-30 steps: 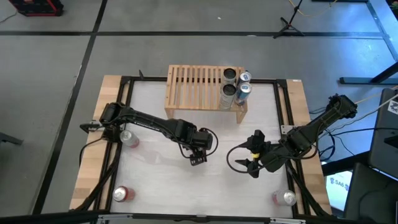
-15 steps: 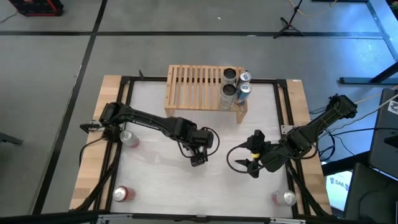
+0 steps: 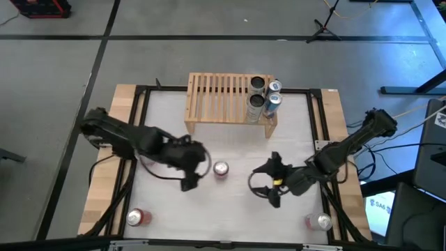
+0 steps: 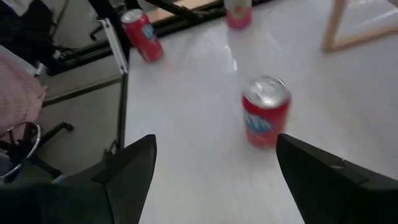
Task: Place canned beverage on shelf
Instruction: Put the top red soda can on the shelf
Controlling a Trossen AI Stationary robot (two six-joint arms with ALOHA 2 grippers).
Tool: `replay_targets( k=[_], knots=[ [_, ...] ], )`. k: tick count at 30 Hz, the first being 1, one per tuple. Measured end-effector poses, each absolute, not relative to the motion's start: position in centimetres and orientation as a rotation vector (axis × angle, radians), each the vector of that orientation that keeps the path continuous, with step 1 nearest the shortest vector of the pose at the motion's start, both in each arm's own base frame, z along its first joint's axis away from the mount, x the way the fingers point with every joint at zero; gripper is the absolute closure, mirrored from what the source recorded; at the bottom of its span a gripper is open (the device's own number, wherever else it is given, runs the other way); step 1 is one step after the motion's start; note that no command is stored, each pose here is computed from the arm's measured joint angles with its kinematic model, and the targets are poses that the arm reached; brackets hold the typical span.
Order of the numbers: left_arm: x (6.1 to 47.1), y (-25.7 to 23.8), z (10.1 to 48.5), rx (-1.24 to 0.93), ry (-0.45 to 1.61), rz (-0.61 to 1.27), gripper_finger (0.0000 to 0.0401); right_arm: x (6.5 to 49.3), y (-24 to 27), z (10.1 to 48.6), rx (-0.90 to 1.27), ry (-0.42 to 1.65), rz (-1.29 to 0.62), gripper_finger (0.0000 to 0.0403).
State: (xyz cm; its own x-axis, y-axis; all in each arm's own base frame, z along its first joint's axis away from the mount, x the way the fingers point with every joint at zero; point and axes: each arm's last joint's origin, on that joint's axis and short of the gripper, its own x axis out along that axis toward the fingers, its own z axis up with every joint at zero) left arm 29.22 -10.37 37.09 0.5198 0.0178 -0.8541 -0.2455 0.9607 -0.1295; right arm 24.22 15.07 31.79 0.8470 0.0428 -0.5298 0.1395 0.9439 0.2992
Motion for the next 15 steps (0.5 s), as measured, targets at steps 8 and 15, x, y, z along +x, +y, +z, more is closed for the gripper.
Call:
replay_targets(
  k=[8, 15],
  knots=[
    [22.1, -10.3, 35.9, -0.264, 0.915, 0.278, 0.0054, 29.7, 13.0, 31.8, 0.308, 0.621, -0.100, 0.0084],
    [18.5, -9.7, 34.8, -0.282, 0.760, 0.259, 0.0054, 34.1, 10.3, 29.5, 0.364, 0.700, -0.146, 0.0084]
  ],
)
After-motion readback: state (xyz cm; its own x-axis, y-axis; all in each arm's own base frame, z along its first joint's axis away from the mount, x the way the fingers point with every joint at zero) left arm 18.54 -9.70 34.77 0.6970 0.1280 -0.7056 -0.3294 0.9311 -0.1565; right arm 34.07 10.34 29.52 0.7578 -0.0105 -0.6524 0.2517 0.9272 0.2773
